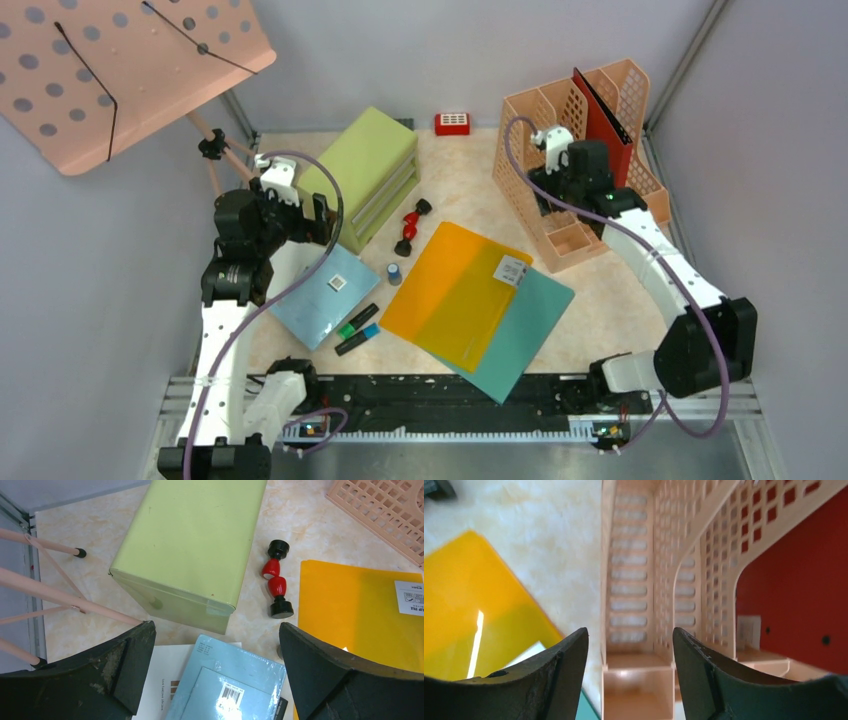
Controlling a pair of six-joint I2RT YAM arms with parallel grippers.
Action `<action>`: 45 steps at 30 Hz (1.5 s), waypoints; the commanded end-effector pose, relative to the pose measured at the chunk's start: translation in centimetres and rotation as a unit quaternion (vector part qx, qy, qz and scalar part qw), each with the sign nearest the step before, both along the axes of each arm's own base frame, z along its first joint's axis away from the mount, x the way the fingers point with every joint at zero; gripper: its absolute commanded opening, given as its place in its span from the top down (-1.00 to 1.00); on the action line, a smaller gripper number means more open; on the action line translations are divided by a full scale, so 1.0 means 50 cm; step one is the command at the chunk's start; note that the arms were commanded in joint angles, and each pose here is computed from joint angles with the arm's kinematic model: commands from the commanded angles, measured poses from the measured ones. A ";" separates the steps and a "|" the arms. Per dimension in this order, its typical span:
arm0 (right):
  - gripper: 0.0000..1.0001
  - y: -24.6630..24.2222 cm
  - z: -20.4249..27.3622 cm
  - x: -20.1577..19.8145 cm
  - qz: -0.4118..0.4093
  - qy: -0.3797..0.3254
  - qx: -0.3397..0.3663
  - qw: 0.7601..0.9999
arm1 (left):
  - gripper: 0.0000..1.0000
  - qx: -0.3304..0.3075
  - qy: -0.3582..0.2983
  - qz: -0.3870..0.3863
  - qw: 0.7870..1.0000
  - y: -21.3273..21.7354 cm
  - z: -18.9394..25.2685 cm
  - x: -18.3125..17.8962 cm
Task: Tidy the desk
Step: Move the storage box to the center of the board.
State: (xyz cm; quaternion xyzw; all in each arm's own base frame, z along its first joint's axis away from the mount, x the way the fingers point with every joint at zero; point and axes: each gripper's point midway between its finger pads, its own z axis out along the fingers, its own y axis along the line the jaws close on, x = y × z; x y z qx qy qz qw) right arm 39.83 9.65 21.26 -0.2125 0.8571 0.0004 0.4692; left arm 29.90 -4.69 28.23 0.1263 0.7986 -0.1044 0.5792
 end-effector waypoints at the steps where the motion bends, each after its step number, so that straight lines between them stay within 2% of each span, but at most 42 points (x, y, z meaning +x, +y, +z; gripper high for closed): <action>1: -0.23 -0.048 -0.089 -0.101 0.013 0.079 -0.057 0.995 | -0.98 -0.006 -0.038 -0.002 0.999 -0.002 0.045 0.007; 5: -0.13 -0.061 -0.156 -0.147 0.019 0.111 -0.070 0.991 | -0.98 -0.011 -0.036 -0.006 0.999 -0.006 0.041 0.009; 10: -0.10 -0.068 -0.225 -0.168 0.021 0.147 -0.082 0.986 | -0.98 -0.011 -0.036 -0.009 0.999 -0.009 0.038 0.008; 12: 0.02 -0.070 -0.243 -0.164 0.017 0.158 -0.087 0.983 | -0.98 -0.010 -0.037 -0.008 0.999 -0.007 0.039 0.008; 16: 0.34 -0.051 -0.252 -0.146 0.014 0.171 -0.065 0.983 | -0.98 -0.010 -0.040 -0.007 0.999 -0.007 0.044 0.004; 22: 0.45 0.009 -0.250 -0.123 0.038 0.202 -0.001 0.979 | -0.98 -0.005 -0.039 -0.004 0.999 -0.003 0.039 0.004; 31: 0.62 0.041 -0.213 -0.018 0.013 0.173 0.032 0.984 | -0.98 -0.010 -0.033 0.000 0.999 -0.002 0.040 0.014; 38: 0.65 0.074 -0.192 0.051 -0.007 0.167 0.074 0.983 | -0.98 -0.012 -0.029 0.001 1.000 -0.002 0.040 0.020; 42: 0.62 0.098 -0.208 0.052 -0.004 0.195 0.104 0.975 | -0.98 -0.009 -0.030 0.004 1.000 0.001 0.041 0.018; 45: 0.51 0.119 -0.213 0.033 -0.007 0.213 0.142 0.967 | -0.98 -0.007 -0.030 0.006 1.000 0.002 0.042 0.017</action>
